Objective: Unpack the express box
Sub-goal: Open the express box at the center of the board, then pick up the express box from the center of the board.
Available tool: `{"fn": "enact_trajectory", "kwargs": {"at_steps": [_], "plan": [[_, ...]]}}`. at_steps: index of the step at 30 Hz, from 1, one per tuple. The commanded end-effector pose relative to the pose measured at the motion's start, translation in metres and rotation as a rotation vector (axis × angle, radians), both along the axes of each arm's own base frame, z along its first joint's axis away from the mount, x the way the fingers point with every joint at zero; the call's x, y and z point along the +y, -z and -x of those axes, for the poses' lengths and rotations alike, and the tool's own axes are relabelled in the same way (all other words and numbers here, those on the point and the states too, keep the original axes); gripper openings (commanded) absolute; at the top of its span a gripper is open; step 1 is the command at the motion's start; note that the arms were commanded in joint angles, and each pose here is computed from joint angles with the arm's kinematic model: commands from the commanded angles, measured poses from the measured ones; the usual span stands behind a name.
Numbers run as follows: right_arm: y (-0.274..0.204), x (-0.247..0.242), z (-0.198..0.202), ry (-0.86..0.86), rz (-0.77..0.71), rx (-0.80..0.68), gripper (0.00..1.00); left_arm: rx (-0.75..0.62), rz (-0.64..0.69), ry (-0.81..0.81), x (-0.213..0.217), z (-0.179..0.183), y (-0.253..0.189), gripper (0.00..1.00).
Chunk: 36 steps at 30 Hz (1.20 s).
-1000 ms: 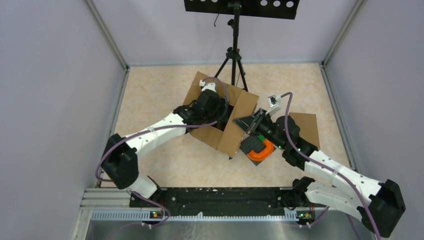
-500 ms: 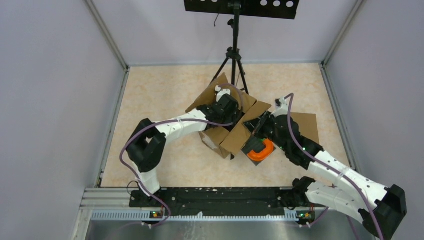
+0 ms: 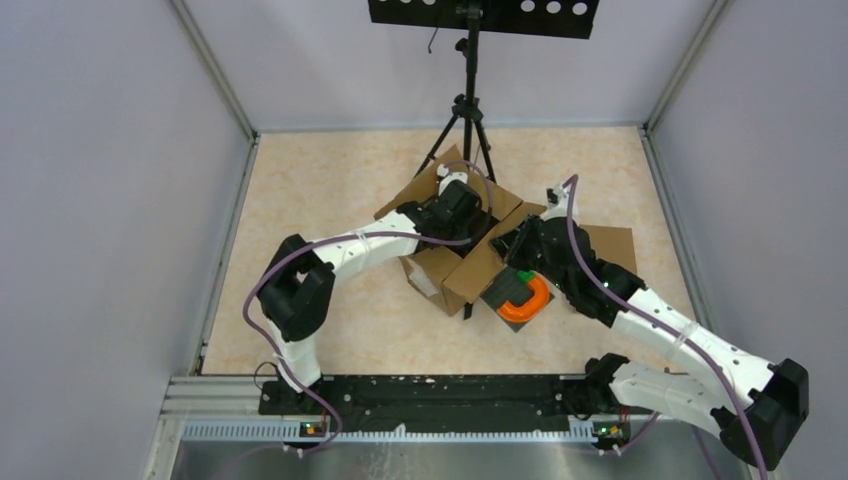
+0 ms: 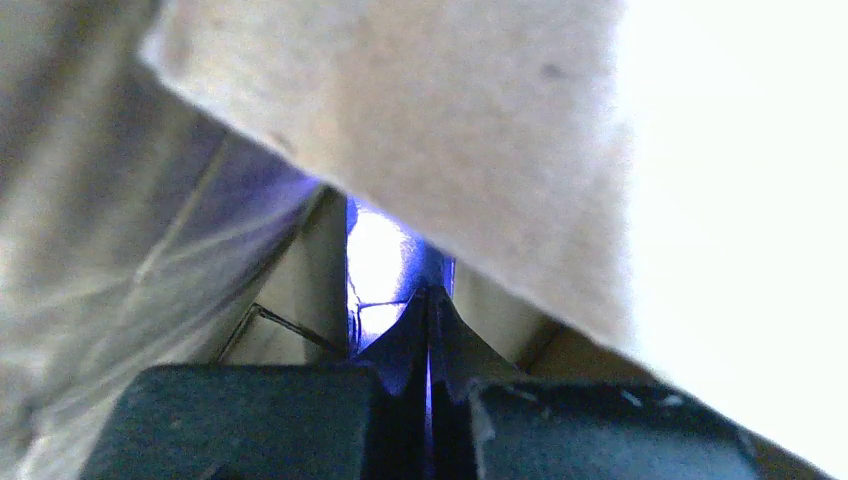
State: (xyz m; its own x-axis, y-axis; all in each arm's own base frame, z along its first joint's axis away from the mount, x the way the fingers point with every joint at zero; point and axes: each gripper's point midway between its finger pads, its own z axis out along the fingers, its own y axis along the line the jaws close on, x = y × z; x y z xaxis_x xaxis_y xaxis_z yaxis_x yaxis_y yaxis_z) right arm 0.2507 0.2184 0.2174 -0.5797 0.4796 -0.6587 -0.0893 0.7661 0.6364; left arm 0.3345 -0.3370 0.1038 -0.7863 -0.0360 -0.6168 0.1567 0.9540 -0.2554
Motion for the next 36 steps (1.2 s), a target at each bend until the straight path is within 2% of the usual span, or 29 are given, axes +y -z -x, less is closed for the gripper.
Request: {"fn": "enact_trajectory", "kwargs": {"at_steps": [1,8,20,24,26,29,32,36], "plan": [[0.039,-0.032,0.003,0.025,0.284,0.059,0.00,-0.093,0.074,0.054,-0.002,-0.002,-0.072,0.00],[0.015,-0.028,-0.013,0.049,0.352,-0.023,0.00,-0.262,0.185,0.035,0.013,0.000,-0.154,0.00],[-0.004,-0.021,-0.025,0.047,0.377,-0.107,0.00,-0.384,0.286,0.053,0.038,0.019,-0.216,0.00],[-0.039,-0.011,-0.025,0.004,0.363,-0.266,0.00,-0.341,0.285,0.106,0.036,0.023,-0.209,0.07],[-0.066,-0.002,-0.028,-0.033,0.381,-0.361,0.00,-0.311,0.284,0.129,0.032,0.026,-0.197,0.15],[-0.092,0.019,-0.025,-0.136,0.432,-0.512,0.00,-0.256,0.271,0.133,0.030,0.028,-0.175,0.19],[-0.105,0.040,-0.014,-0.264,0.385,-0.639,0.00,-0.237,0.277,0.110,0.035,0.029,-0.156,0.23],[-0.099,0.048,-0.001,-0.330,0.322,-0.679,0.00,-0.195,0.271,0.078,0.041,0.032,-0.130,0.23]]}}
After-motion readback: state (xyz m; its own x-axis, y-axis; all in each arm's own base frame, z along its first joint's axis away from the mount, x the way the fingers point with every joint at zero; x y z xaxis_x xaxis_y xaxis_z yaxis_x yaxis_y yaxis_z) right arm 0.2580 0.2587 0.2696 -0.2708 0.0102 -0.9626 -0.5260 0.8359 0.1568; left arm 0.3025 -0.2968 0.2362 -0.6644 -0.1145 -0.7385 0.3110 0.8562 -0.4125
